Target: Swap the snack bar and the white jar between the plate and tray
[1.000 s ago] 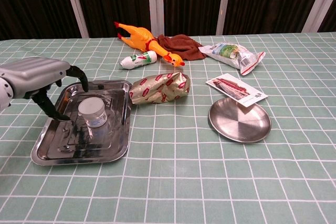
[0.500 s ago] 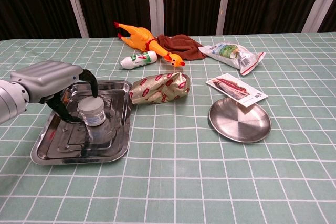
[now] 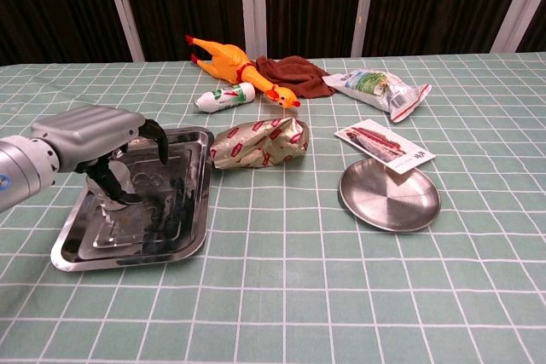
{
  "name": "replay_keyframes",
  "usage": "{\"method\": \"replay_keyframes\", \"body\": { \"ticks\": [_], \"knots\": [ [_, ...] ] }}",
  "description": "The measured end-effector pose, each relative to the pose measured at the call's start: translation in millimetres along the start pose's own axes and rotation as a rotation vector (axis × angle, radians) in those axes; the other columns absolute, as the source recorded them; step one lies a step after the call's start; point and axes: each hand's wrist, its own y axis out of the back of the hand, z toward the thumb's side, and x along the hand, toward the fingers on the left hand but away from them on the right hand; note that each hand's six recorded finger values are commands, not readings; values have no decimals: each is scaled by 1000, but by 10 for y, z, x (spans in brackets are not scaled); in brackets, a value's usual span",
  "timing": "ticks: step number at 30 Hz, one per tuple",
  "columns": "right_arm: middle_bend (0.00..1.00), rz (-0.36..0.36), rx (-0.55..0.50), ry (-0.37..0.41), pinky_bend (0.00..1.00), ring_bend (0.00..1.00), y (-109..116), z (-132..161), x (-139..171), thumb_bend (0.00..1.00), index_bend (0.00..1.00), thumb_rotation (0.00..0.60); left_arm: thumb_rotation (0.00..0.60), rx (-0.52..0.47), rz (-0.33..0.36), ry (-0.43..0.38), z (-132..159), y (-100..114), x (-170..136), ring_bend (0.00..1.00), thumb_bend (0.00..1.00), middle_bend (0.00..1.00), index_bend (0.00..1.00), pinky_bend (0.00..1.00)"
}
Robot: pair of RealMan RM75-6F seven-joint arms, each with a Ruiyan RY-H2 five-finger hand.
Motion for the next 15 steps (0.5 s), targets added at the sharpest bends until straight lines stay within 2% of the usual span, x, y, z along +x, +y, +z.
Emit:
{"method": "replay_keyframes", "body": {
  "ticks": [7,15],
  "knots": [
    [73,8,-6,-3,0,18,-13,7,2,302,124,600,600,-22,38,-23,-29,69,-51,162,273,155,375,311],
    [73,6,-2,-16,0,18,-11,-8,-10,302,124,600,600,46,-16,9,-134,40,-110,120,260,103,340,288]
  ]
}}
